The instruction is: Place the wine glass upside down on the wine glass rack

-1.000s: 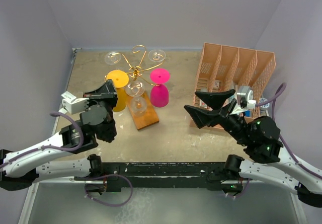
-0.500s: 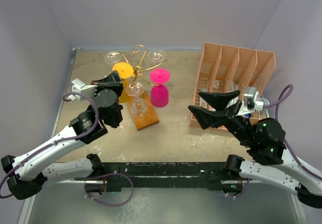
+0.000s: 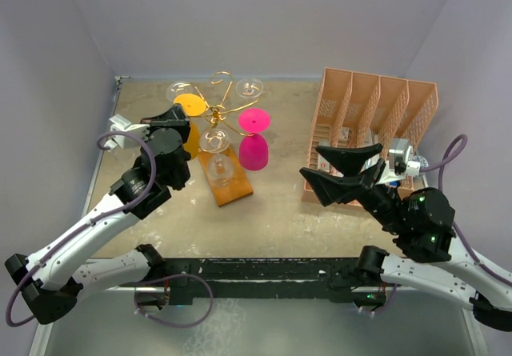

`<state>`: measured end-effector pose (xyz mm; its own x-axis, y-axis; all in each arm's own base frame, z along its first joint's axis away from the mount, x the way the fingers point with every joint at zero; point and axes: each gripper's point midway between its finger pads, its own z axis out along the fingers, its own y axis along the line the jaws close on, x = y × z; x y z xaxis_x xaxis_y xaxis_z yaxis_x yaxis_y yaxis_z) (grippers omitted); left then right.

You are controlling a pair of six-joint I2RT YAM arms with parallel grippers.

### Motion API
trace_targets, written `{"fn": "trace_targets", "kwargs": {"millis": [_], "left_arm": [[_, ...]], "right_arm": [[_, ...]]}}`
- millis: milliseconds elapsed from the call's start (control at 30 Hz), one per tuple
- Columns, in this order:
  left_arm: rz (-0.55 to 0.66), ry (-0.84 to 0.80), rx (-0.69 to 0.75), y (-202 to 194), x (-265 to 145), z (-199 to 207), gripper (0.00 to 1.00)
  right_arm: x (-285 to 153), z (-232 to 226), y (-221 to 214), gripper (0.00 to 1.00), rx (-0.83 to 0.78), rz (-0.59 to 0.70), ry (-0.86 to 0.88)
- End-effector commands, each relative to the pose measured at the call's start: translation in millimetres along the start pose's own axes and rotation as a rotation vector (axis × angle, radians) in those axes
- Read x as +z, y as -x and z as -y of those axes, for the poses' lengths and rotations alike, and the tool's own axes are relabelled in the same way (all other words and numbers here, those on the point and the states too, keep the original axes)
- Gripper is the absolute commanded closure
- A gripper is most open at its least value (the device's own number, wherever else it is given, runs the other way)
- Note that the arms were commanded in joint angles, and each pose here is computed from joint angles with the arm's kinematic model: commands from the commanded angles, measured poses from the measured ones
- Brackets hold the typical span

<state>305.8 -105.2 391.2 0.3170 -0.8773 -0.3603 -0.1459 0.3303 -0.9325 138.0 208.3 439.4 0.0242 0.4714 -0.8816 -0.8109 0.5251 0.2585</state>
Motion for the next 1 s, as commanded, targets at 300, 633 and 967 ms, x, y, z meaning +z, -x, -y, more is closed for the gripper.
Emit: {"fn": "trace_targets", "kwargs": {"millis": [300, 633, 967], "left_arm": [[0.029, -0.016, -0.095, 42, -2, 11, 1.00], [0.031, -0.016, -0.102, 56, -9, 6, 1.00], [-0.057, -0.020, -0.062, 48, -19, -4, 1.00]], "right_arm": [[1, -10, 17, 0.28, 0.026, 0.053, 0.042], [5, -15, 22, 0.28, 0.022, 0.068, 0.066], [8, -16, 15, 0.28, 0.034, 0.067, 0.071]]}}
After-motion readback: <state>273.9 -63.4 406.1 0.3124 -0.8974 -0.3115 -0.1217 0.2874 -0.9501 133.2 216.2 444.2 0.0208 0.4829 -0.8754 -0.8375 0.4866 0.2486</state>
